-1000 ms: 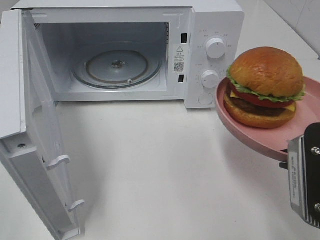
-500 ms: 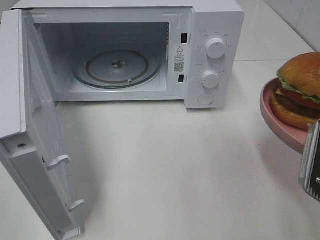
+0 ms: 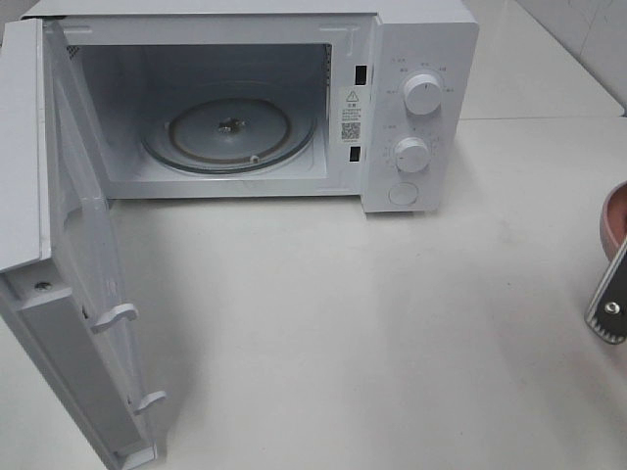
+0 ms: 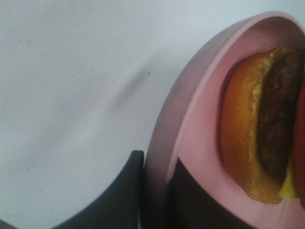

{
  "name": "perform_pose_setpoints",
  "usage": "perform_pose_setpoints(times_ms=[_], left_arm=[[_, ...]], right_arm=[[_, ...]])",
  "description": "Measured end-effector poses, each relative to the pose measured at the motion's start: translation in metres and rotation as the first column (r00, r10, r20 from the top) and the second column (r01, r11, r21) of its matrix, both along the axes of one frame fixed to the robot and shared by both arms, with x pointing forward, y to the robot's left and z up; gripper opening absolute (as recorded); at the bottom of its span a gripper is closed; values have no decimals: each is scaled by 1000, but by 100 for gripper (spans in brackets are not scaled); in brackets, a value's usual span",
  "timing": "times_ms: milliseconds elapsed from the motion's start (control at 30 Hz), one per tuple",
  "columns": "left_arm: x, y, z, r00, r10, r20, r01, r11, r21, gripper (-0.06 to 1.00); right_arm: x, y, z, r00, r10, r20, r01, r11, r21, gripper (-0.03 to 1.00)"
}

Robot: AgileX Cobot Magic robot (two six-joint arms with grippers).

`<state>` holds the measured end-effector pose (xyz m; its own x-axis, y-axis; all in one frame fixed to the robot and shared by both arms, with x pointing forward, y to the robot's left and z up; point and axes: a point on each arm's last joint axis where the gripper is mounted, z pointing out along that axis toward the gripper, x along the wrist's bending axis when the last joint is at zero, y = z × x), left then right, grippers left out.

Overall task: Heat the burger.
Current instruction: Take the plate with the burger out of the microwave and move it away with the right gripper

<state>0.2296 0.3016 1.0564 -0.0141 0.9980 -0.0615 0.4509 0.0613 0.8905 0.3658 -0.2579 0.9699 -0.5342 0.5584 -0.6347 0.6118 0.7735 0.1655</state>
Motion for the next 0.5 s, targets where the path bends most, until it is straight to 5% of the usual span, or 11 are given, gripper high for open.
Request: perform_pose_setpoints(times_ms=[267,500], left_arm=[[0,0,0,1000,0,0,0,1000,0,99],[0,0,0,1000,0,0,0,1000,0,99]], right_arm=[[19,15,-4,978,-210,14,208,976,61,12],[38,31,-19,904,-426,32,422,903,86,12]])
